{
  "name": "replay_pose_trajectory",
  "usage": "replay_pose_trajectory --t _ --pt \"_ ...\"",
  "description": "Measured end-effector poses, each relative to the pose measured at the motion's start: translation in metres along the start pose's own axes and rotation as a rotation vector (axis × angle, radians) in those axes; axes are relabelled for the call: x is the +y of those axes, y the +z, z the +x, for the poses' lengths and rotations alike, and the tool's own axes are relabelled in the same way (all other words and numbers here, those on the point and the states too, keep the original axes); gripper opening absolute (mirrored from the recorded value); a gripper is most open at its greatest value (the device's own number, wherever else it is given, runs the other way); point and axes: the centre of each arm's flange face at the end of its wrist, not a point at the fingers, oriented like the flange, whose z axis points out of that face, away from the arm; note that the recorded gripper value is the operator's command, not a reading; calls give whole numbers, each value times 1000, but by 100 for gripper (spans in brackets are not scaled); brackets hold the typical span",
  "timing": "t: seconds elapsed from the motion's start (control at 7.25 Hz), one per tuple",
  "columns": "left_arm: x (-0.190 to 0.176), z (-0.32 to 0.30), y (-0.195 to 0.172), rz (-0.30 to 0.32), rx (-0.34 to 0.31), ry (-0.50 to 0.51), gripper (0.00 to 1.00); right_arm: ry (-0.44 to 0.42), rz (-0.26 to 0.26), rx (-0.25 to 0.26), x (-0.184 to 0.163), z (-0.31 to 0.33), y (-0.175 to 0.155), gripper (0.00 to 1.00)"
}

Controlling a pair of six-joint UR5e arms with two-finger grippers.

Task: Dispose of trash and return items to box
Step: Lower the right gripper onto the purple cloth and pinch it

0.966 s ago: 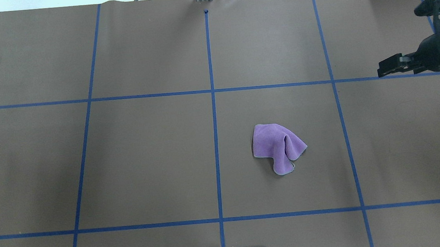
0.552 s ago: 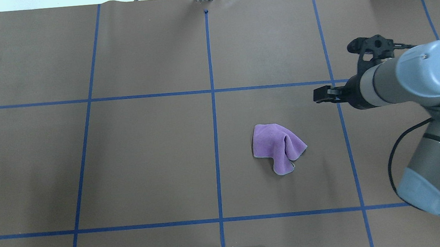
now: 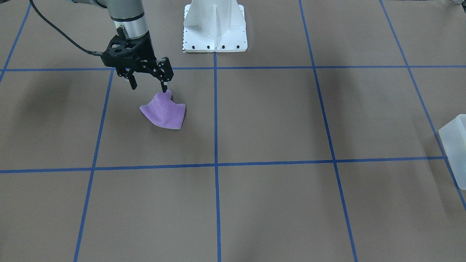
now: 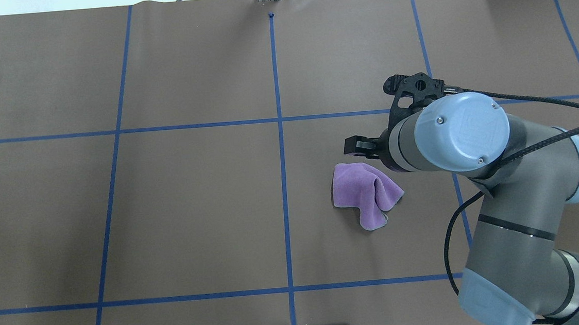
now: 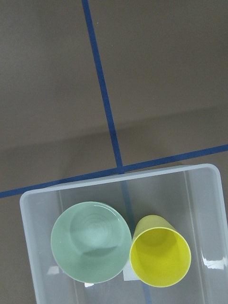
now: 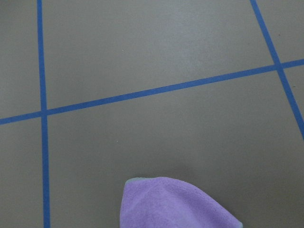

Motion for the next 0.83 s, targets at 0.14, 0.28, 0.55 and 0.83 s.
replay_pose_trajectory --t 0.14,0.28,0.55,0.83 --pt "7 -4 3 -9 -1 -8 99 -18 18 6 14 -8 5 89" --pt "11 -8 7 -16 0 -16 99 -40 32 22 28 -12 14 77" --pt "17 -16 16 -35 0 -32 99 -84 44 69 54 -13 40 48" --pt "19 -20 20 -44 0 -40 99 -109 50 94 61 -12 54 48"
